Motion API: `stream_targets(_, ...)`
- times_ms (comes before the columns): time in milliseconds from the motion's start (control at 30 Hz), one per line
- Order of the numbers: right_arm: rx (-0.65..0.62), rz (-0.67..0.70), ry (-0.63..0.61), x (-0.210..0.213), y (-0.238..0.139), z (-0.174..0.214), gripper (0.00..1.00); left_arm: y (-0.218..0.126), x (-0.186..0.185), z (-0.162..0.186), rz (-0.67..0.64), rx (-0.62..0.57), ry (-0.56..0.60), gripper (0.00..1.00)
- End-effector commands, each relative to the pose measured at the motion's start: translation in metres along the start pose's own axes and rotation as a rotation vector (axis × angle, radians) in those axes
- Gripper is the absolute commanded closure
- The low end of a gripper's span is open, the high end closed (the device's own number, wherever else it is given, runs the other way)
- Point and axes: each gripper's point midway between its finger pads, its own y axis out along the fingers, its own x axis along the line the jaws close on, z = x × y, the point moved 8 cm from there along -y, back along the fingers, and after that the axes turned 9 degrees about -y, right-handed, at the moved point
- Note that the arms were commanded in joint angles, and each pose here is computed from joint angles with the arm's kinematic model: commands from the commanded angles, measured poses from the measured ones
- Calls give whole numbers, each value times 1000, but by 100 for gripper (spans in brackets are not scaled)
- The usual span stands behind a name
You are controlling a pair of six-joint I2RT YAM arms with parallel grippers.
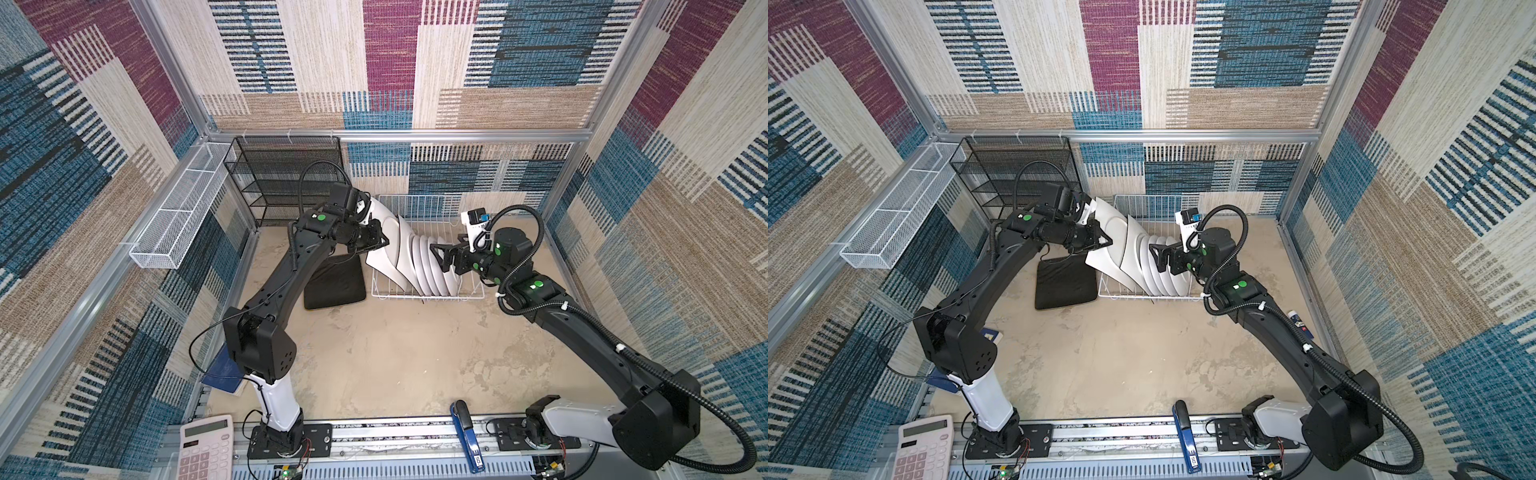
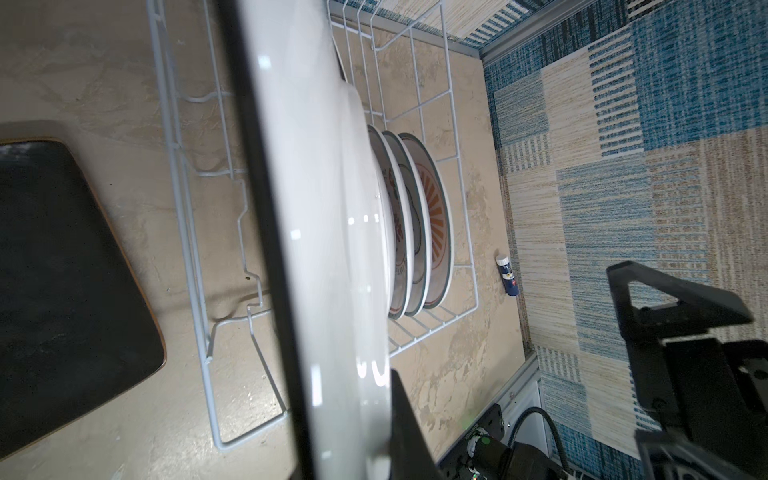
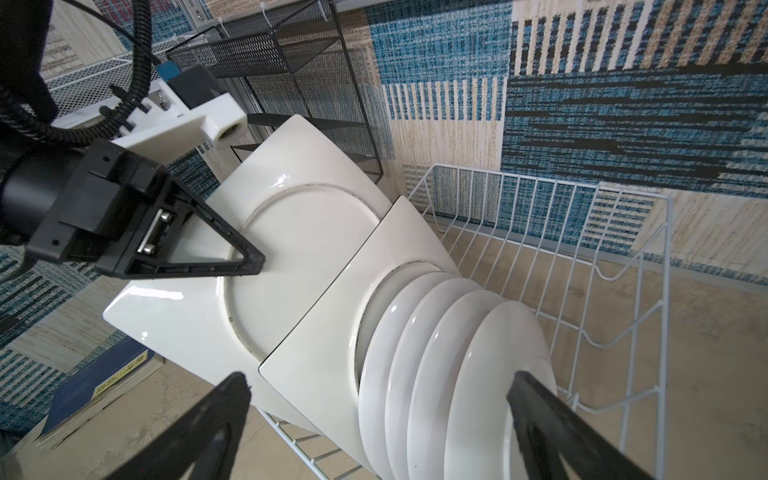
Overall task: Unload the plates from the dish rack
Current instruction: 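Grasp the white square plate's rim with the left gripper and lift it out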
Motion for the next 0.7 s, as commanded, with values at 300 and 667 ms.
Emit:
stream_targets(300, -26, -30, 6, 4, -2, -4, 1, -54, -22, -1, 4, -164, 159, 100)
stream_targets(667, -25, -64, 36, 6, 3, -4, 1, -94, -25, 2, -74, -284, 196, 100)
